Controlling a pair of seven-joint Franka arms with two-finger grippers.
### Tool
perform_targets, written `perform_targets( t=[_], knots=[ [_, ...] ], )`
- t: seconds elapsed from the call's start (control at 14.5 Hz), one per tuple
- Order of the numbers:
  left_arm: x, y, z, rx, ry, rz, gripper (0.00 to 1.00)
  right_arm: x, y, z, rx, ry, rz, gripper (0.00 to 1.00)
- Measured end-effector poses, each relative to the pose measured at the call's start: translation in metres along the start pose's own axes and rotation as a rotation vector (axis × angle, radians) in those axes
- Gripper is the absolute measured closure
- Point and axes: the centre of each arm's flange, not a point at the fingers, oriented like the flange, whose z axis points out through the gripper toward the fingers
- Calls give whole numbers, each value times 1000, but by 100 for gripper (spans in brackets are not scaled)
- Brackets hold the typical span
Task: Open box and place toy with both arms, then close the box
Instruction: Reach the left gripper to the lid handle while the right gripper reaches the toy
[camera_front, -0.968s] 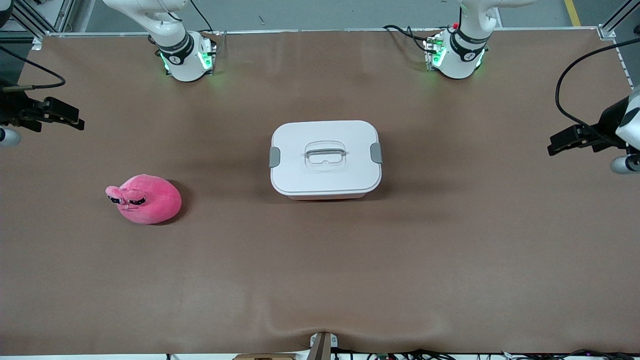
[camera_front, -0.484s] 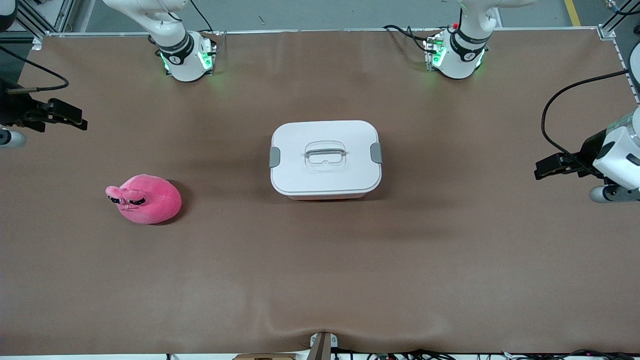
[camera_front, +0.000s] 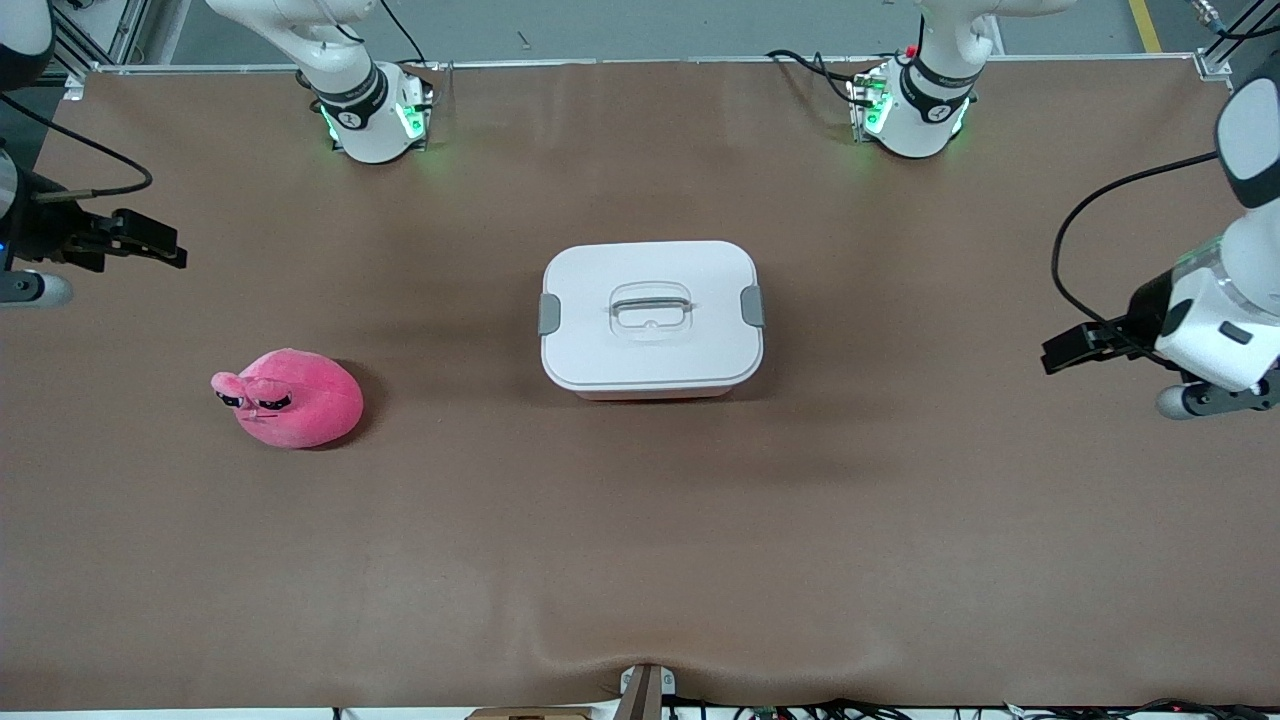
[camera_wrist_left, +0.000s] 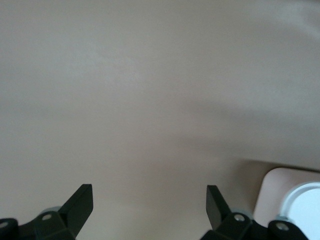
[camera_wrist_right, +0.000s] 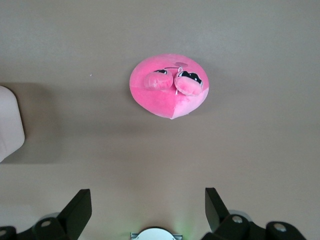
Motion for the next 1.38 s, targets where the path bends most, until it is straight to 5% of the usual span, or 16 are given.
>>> perform_targets(
  t=[0.83, 1.38],
  knots=[
    [-98, 190, 15, 5, -1, -533, 0, 16, -2, 33, -5, 51, -40, 0],
    [-131, 259, 37, -83, -66, -936, 0, 27, 0, 78, -8, 82, -38, 0]
  ],
)
